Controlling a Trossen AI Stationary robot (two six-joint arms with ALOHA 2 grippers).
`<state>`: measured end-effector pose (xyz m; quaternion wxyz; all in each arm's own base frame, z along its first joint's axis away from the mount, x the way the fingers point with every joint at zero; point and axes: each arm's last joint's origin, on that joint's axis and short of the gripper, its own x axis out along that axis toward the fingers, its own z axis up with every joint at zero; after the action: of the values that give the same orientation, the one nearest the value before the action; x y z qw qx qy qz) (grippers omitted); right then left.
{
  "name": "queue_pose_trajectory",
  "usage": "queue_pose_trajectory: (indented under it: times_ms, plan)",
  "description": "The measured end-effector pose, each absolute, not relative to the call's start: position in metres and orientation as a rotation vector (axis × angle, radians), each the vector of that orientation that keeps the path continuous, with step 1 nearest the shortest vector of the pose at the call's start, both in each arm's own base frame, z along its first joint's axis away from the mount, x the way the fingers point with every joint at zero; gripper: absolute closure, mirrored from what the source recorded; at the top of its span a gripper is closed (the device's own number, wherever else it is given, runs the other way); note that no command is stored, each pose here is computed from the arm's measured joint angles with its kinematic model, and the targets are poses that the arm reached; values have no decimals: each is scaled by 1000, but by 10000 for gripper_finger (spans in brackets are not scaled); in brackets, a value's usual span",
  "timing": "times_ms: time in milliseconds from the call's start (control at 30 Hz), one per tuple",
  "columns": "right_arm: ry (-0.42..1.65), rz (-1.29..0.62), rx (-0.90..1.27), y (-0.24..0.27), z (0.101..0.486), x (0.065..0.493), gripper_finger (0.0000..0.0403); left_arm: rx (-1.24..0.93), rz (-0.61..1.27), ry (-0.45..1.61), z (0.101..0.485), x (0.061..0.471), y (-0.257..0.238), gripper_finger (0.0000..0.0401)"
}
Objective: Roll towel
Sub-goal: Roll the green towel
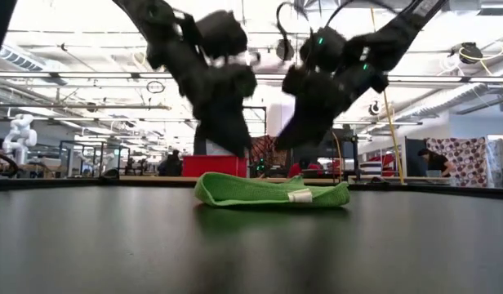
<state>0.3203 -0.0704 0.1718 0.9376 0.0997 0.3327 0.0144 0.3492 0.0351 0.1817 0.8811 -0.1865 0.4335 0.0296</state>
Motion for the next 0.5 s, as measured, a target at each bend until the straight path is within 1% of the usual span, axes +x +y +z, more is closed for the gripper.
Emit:
queue_pose_trajectory:
  times_ms: [100,233,367,500]
  plan:
    - [652,65,157,-60,194,312,248,-296,32,840,205,343,23,198]
    - [653,181,103,-30,212,303,248,-123,-90,805,223,337,-12,198]
    - [672,288,101,5,209,305,248,1,-142,825,214,337,-46,198]
    - [742,292,65,33,188,312,248,44,-121,896,189,343,-61,198]
